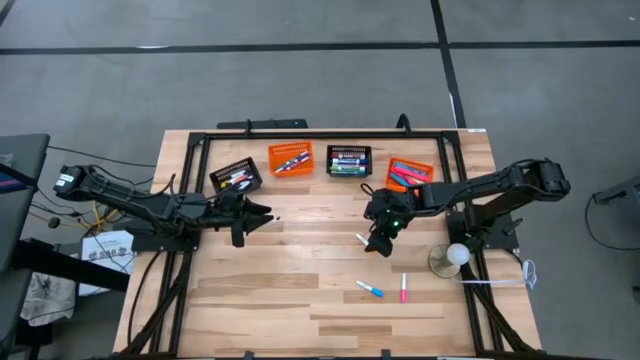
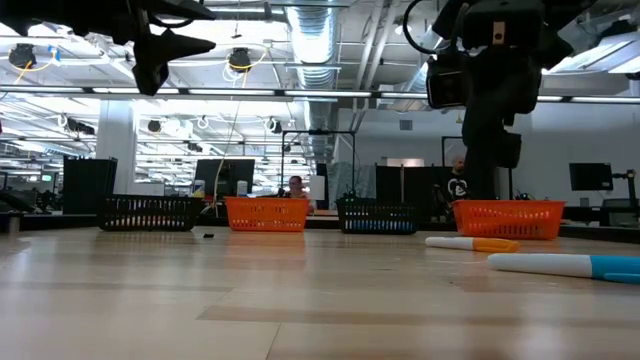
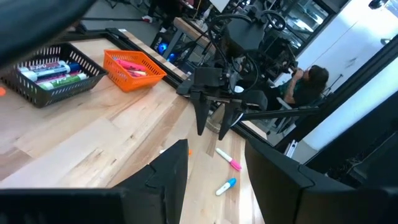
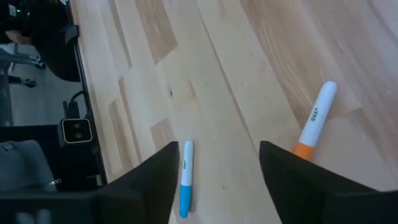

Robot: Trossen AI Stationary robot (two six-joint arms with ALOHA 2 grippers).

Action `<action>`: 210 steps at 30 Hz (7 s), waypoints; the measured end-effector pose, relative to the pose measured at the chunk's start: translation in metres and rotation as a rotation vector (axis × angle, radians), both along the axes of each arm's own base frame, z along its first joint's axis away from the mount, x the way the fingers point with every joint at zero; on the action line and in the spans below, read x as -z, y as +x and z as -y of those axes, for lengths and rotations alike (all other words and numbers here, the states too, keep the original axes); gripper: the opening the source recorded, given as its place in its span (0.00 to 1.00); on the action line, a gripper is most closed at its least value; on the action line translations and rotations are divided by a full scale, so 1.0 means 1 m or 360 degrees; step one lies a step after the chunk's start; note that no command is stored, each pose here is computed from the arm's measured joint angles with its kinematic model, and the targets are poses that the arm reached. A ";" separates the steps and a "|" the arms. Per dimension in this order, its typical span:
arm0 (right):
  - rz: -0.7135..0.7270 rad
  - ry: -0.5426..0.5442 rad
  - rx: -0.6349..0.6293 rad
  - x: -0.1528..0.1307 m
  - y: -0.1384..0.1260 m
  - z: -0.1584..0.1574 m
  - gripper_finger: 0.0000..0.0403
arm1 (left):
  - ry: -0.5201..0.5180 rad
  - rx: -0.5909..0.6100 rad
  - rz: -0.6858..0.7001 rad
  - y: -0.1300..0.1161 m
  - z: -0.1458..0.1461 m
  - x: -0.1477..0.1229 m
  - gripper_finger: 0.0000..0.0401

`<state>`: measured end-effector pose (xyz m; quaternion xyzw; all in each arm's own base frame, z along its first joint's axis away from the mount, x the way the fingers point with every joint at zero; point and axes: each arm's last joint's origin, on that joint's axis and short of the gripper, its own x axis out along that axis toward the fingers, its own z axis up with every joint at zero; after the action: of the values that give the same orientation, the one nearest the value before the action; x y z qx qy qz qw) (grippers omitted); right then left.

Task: Pick & Place Markers
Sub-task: Put the white orange marker into the left black bin

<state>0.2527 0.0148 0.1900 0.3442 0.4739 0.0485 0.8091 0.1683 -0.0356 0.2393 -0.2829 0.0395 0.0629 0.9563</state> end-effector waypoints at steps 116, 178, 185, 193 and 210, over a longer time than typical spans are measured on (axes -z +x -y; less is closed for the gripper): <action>-0.0237 -0.0331 0.0248 0.029 0.097 0.027 0.07 | 0.0196 0.0200 0.0183 -0.014 -0.001 -0.017 0.40; 0.1261 0.0351 0.0377 -0.071 0.152 0.046 0.09 | -0.0259 -0.0169 0.0503 0.021 -0.004 -0.019 0.40; 0.1266 0.0347 0.0388 -0.072 0.152 0.046 0.09 | -0.0257 -0.0175 0.0507 0.021 -0.005 -0.019 0.41; 0.1264 0.0348 0.0415 -0.072 0.153 0.041 0.08 | -0.0255 -0.0243 0.0516 0.021 -0.012 -0.019 0.46; 0.1324 0.0328 0.0429 -0.084 0.157 0.040 0.09 | -0.0369 -0.0241 0.0468 0.030 -0.011 -0.011 0.47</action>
<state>0.4095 -0.0252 0.2738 0.4327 0.0518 0.1240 0.8915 0.1980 -0.0248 0.2502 -0.3993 -0.1151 0.0878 0.9053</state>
